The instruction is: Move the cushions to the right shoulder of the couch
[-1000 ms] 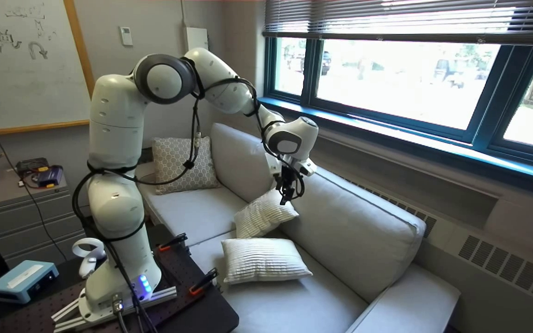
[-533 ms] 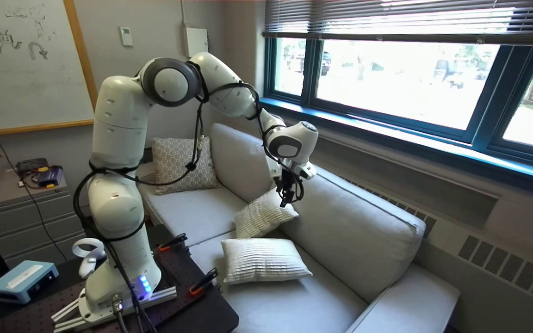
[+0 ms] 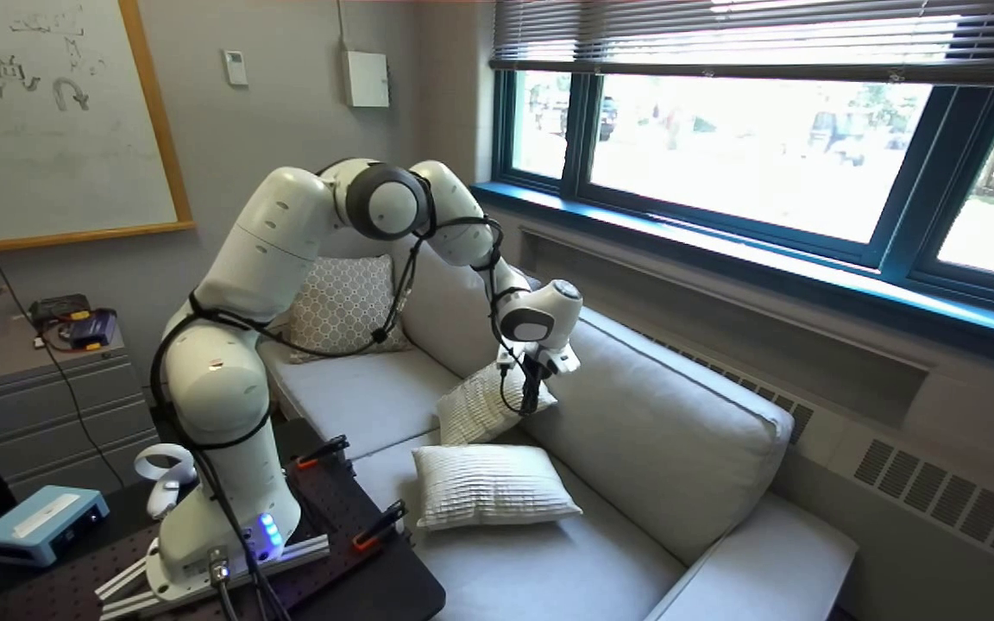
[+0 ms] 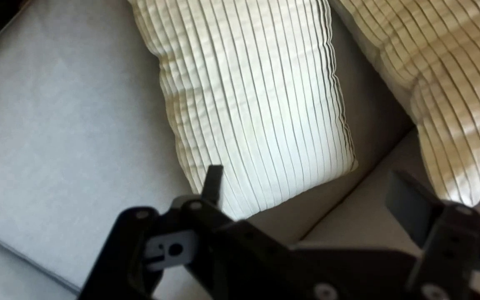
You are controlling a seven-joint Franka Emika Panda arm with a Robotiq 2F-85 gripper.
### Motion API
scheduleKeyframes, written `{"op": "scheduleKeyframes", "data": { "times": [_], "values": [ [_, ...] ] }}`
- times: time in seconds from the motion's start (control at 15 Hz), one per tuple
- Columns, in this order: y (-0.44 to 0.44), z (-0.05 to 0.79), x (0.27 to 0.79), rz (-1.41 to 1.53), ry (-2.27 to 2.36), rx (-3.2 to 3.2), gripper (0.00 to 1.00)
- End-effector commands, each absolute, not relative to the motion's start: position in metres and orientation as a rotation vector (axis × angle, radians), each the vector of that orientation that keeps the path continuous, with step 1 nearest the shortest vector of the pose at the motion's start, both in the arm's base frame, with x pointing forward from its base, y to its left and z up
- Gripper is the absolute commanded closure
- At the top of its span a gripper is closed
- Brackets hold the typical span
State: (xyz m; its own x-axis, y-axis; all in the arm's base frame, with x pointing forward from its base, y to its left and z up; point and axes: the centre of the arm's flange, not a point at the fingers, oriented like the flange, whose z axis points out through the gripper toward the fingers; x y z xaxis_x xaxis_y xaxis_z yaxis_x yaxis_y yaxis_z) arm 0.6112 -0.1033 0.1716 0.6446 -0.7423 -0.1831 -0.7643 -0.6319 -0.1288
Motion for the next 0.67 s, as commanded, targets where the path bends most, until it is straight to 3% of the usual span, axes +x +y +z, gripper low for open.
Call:
{"op": "scheduleKeyframes", "data": {
  "times": [0.0, 0.6],
  "values": [
    [-0.075, 0.123, 0.651, 0.150, 1.481, -2.547, 0.00],
    [-0.030, -0.018, 0.624, 0.436, 1.764, -2.537, 0.00]
  ]
}}
